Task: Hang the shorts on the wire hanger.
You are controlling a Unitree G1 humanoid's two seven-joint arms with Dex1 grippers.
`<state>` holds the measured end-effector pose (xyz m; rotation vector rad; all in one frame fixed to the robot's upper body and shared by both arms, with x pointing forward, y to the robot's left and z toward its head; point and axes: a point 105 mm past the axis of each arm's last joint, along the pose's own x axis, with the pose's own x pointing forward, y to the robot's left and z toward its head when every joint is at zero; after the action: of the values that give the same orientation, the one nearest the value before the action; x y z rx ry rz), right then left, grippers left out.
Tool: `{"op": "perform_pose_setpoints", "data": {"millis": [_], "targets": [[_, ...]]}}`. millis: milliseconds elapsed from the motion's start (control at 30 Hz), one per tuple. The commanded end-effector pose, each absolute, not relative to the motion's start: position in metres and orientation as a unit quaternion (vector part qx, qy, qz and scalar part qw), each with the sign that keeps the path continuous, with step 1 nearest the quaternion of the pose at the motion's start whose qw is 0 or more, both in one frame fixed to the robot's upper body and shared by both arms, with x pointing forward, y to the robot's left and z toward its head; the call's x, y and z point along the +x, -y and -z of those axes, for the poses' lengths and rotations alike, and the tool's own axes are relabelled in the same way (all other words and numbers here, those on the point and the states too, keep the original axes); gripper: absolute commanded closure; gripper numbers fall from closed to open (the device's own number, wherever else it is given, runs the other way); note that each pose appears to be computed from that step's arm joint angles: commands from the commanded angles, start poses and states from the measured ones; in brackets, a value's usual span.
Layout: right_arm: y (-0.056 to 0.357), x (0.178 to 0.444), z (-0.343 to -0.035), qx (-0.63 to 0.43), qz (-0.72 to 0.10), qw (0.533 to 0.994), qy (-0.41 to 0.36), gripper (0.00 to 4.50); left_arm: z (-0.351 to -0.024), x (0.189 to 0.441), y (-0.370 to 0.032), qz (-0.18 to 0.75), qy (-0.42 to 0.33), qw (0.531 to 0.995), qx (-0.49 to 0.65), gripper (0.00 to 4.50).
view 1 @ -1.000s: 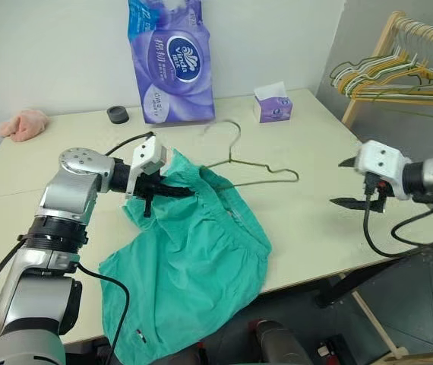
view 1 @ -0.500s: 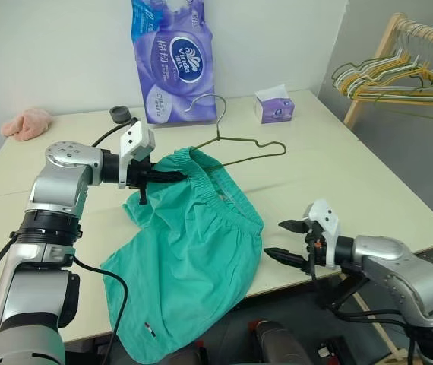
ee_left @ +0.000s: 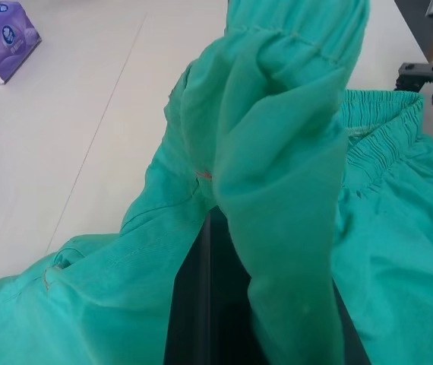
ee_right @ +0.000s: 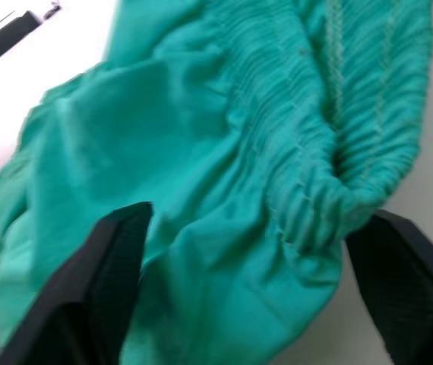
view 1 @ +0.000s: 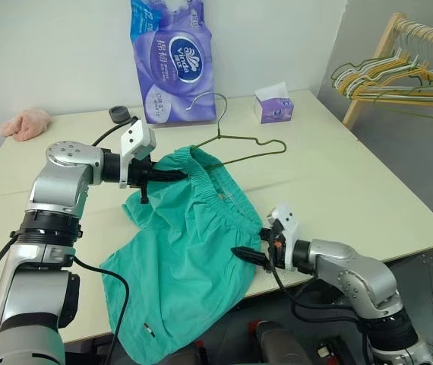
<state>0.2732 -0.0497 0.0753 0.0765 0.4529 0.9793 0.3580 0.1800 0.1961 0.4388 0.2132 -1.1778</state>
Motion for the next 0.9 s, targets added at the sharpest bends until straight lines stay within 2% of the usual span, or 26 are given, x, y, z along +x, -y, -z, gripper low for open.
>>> {"op": "perform_pose_setpoints", "data": {"millis": [33, 300, 400, 600, 800, 900], "targets": [[0.049, 0.288, -0.091, 0.031, -0.445, 0.879, -0.168, 1.6, -0.216, 0.358, -0.183, 0.539, -0.061, 0.813, 0.211, 4.5], [0.074, 0.308, -0.104, -0.03, -0.395, 0.912, -0.107, 4.36, -0.224, 0.362, -0.189, 0.509, -0.037, 0.836, 0.201, 4.5], [0.101, 0.325, -0.119, -0.049, -0.362, 0.927, -0.078, 4.44, -0.231, 0.359, -0.188, 0.506, -0.024, 0.842, 0.187, 4.5], [0.131, 0.33, -0.138, -0.044, -0.384, 0.92, -0.069, 4.44, -0.236, 0.307, -0.173, 0.606, -0.057, 0.775, 0.171, 4.5], [0.143, 0.324, -0.133, -0.042, -0.411, 0.904, -0.106, 4.44, -0.262, 0.294, -0.171, 0.62, -0.04, 0.776, 0.11, 4.5], [0.147, 0.326, -0.132, -0.047, -0.407, 0.905, -0.113, 4.44, -0.253, 0.287, -0.174, 0.628, -0.069, 0.766, 0.121, 4.5]]}}
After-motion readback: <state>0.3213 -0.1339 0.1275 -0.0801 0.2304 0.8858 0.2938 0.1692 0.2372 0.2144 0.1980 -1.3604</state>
